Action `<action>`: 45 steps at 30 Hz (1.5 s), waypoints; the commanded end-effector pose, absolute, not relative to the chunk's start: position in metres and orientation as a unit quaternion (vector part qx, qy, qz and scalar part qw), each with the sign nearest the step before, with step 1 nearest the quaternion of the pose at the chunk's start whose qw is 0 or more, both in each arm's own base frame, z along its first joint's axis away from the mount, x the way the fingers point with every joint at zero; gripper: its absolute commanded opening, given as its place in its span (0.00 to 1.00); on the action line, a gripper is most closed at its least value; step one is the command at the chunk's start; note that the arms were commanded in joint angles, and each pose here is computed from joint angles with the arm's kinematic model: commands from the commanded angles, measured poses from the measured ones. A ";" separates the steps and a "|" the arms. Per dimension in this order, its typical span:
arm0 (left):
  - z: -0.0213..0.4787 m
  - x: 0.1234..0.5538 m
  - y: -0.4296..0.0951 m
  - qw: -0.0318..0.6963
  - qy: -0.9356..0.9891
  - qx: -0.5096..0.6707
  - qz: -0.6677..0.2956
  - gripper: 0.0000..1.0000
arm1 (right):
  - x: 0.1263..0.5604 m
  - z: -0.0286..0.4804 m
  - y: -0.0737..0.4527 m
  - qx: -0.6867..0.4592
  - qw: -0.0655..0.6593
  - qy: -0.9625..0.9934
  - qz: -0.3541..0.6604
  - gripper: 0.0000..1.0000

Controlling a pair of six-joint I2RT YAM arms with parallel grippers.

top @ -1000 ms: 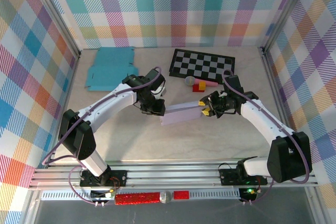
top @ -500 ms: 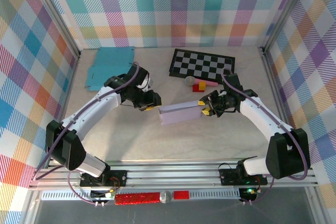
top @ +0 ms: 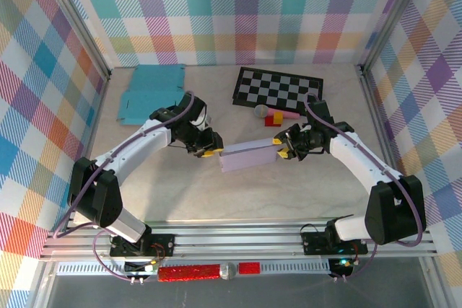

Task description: Fold the paper box

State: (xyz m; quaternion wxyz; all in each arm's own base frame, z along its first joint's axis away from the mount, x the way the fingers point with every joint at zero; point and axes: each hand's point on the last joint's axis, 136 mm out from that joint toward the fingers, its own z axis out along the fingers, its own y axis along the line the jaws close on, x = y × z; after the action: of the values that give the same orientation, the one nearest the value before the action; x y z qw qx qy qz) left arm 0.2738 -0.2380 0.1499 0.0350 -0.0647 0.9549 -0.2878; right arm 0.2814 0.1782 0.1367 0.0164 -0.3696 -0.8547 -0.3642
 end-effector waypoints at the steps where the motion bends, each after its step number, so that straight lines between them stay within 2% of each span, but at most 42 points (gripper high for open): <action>1: 0.140 0.268 -0.238 0.020 0.955 -0.066 -0.288 0.33 | 0.266 0.111 0.165 -0.398 0.047 -0.863 -0.306 0.36; 22: 0.099 0.246 -0.221 -0.003 0.967 -0.049 -0.249 0.13 | 0.249 0.092 0.150 -0.412 0.065 -0.874 -0.250 0.38; 28: 0.096 0.242 -0.226 -0.002 0.969 -0.028 -0.247 0.12 | 0.242 0.083 0.143 -0.418 0.070 -0.877 -0.227 0.34; 32: 0.099 0.244 -0.234 0.006 0.967 -0.012 -0.253 0.12 | 0.246 0.093 0.138 -0.411 0.047 -0.884 -0.220 0.33; 45: 0.130 0.238 -0.295 0.042 0.953 0.117 -0.277 0.11 | 0.229 0.118 0.106 -0.379 0.003 -0.904 -0.197 0.27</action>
State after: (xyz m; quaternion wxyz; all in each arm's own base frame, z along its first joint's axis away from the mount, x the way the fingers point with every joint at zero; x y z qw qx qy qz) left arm 0.2486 -0.2939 0.1450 0.0608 0.0876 0.9462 -0.3056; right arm 0.2571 0.1276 0.1356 -0.0222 -0.3772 -0.8874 -0.2641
